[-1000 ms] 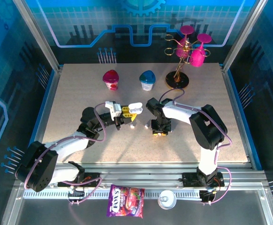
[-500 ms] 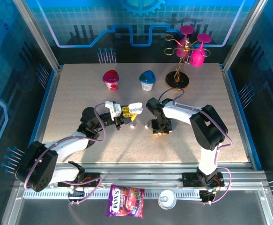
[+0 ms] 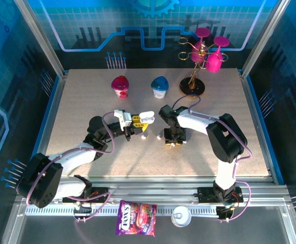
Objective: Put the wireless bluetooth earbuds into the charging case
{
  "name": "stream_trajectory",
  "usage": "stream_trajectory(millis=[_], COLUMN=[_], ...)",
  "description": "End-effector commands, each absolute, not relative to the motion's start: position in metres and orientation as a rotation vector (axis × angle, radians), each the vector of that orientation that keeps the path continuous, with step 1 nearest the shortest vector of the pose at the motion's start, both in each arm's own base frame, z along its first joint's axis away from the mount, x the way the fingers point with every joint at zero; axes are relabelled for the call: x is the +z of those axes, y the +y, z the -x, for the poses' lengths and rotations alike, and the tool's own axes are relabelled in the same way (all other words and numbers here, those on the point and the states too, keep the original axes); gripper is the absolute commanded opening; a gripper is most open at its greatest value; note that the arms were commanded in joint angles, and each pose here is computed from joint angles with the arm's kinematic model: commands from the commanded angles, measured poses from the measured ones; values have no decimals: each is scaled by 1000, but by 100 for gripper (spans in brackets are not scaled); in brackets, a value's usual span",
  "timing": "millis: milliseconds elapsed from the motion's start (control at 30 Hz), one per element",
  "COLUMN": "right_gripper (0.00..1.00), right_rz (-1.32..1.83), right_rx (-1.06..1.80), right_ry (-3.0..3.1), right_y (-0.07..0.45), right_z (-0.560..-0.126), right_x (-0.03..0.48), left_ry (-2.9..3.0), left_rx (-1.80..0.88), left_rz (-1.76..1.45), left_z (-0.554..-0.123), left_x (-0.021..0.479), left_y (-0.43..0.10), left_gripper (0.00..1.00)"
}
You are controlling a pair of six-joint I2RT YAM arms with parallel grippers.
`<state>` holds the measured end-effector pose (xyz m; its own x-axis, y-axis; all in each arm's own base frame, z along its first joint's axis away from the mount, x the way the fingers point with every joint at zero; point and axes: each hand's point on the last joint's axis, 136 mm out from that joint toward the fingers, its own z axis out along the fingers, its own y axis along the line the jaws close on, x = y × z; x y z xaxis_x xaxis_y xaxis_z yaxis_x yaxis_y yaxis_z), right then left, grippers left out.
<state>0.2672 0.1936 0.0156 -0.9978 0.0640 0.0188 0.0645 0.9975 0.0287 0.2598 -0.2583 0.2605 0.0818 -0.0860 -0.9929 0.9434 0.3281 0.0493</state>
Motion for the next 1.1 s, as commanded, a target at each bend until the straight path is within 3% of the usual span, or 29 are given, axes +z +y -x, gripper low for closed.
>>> stream_trajectory(millis=[0,500,867,1067], right_gripper=[35,23,27,23], right_rz=[152,153,104,58], right_rx=[-66,-49,-115,-181], right_ry=[-3109,-3086,-3150,-3153], right_y=[191,187,190,196], right_z=[-266,-259,-265,-264], right_x=[18,14,29,29], left_ry=[1179,1182,1187,1187], left_rx=[-943,-947,-947,-947], left_rz=[-939,-939,-935,-934], left_z=[-260,-259,-259,-260], left_x=[274,273,271,272], left_y=[-258,-258,-258,-258], left_gripper=[0,0,0,0])
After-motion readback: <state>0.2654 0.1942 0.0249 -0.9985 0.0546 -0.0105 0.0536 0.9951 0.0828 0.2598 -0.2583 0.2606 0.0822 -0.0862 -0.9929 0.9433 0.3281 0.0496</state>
